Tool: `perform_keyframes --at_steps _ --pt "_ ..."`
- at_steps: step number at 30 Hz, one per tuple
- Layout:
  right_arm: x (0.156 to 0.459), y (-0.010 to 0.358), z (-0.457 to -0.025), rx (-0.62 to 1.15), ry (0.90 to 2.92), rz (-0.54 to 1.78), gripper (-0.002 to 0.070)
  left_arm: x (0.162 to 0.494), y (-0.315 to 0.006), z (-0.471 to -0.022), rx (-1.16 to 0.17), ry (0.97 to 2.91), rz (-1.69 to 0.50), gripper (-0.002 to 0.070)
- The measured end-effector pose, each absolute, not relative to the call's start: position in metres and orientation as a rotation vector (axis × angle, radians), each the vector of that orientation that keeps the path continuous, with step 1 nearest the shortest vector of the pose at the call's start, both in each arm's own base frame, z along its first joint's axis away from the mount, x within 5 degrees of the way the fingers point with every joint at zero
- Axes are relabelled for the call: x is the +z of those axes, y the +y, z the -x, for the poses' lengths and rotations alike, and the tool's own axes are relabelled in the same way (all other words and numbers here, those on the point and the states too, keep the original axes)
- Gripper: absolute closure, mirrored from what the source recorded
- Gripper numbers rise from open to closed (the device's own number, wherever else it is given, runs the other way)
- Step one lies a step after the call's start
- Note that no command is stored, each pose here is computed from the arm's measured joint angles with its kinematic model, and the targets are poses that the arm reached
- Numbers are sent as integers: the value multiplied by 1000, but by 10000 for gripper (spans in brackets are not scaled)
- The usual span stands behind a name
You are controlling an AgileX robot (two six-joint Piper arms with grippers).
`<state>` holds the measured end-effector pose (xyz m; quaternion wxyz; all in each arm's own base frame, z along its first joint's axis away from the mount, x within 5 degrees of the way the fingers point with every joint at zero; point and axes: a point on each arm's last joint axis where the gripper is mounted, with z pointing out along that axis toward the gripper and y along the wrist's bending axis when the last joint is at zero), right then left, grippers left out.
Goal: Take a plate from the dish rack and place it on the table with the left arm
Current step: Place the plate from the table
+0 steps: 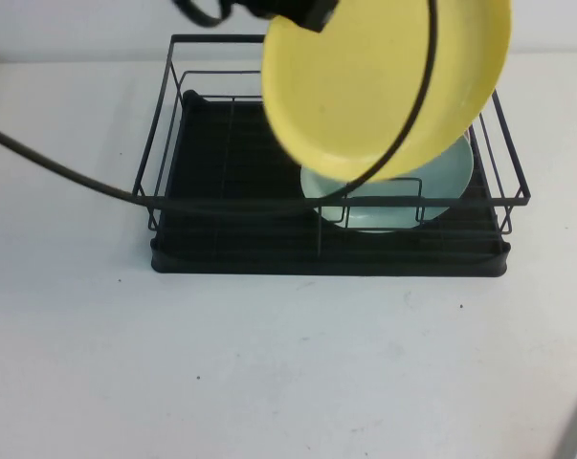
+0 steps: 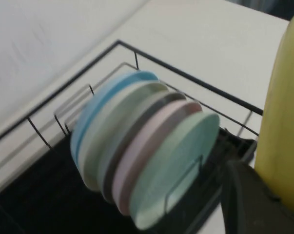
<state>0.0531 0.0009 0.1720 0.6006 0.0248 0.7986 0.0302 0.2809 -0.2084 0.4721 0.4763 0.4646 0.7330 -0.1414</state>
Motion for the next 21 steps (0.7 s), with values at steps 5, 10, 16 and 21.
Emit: perform_keyframes --at_steps 5,10,16,21 --pt "172 1 -53 70 1851 -58 696 443 -190 -278 -548 2012 -1074 617" --pt "172 1 -53 70 1851 -58 696 390 -180 -273 -918 2136 -990 617" --pt "172 1 -53 70 1851 -58 696 312 -165 -258 -1176 2273 -796 617" --pt "172 1 -53 70 1851 -58 696 256 -151 -254 -1148 2384 -554 617"
